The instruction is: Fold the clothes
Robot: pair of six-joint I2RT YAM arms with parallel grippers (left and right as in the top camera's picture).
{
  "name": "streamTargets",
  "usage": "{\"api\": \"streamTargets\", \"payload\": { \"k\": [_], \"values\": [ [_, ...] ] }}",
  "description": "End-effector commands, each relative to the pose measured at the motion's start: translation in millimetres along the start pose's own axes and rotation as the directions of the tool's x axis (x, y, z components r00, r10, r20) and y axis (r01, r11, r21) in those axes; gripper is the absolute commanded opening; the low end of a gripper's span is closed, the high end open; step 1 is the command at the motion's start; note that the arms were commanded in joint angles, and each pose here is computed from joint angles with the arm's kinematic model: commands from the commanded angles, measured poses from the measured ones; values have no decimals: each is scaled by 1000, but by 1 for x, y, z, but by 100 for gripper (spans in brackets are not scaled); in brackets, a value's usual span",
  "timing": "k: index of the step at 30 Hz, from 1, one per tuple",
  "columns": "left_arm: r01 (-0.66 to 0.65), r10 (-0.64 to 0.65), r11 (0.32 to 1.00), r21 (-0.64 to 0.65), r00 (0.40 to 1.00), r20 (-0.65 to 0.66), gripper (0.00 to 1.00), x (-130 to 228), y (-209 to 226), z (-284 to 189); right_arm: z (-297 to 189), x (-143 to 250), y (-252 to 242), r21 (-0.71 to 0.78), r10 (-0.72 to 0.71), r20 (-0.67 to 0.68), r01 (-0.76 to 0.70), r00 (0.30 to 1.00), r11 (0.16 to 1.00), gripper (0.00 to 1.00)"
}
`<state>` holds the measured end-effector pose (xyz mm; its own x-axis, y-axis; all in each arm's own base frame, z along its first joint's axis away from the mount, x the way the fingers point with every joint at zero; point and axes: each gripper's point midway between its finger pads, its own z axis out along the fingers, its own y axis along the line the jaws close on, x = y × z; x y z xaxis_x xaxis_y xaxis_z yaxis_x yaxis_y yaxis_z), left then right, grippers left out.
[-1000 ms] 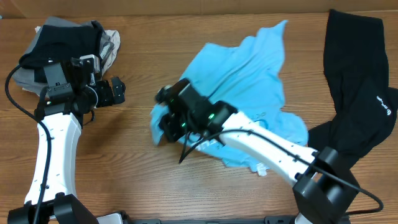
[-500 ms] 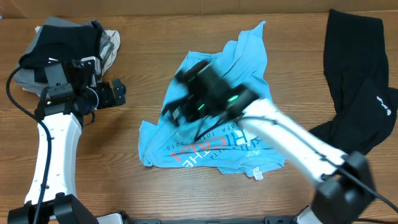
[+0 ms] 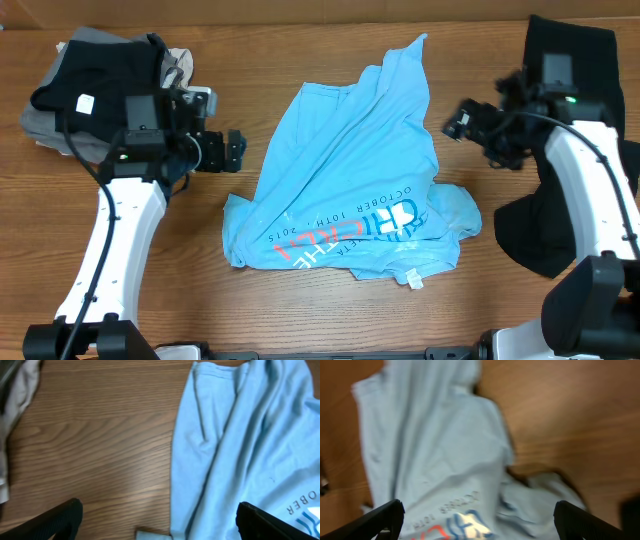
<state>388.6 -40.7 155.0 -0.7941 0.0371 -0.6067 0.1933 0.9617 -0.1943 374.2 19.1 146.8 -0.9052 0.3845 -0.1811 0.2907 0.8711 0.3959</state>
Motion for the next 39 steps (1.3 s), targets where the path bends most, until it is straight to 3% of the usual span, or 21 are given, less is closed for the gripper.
{"api": "streamTargets", "payload": {
  "k": [1,6,11,19,23,27,28,39],
  "values": [
    [-50,50,999,13,998,24,100,-10,-11,0,8,16,-41,91,74,-31,-71,997,993,96],
    [-61,60,998,22,998,27,100,-11,-16,3,40,41,-66,110,107,-74,-99,992,989,93],
    [-61,61,998,29,998,18,100,-10,-18,7,71,48,-80,95,88,-28,-85,996,992,87],
    [-59,59,998,36,998,-6,100,-5,-19,14,97,56,-89,75,61,25,-62,998,995,67],
    [-64,64,997,40,998,-9,100,-5,-21,17,99,60,-91,77,63,19,-64,998,995,45],
    [-66,66,997,43,998,-12,100,-4,-23,18,99,60,-91,78,65,19,-66,998,995,8],
    [-65,65,997,42,998,-13,100,-4,-22,18,98,58,-94,85,75,25,-76,997,993,4],
    [-71,71,997,40,997,7,100,-9,-22,19,61,17,-161,86,326,187,-346,927,934,4]
  ]
}}
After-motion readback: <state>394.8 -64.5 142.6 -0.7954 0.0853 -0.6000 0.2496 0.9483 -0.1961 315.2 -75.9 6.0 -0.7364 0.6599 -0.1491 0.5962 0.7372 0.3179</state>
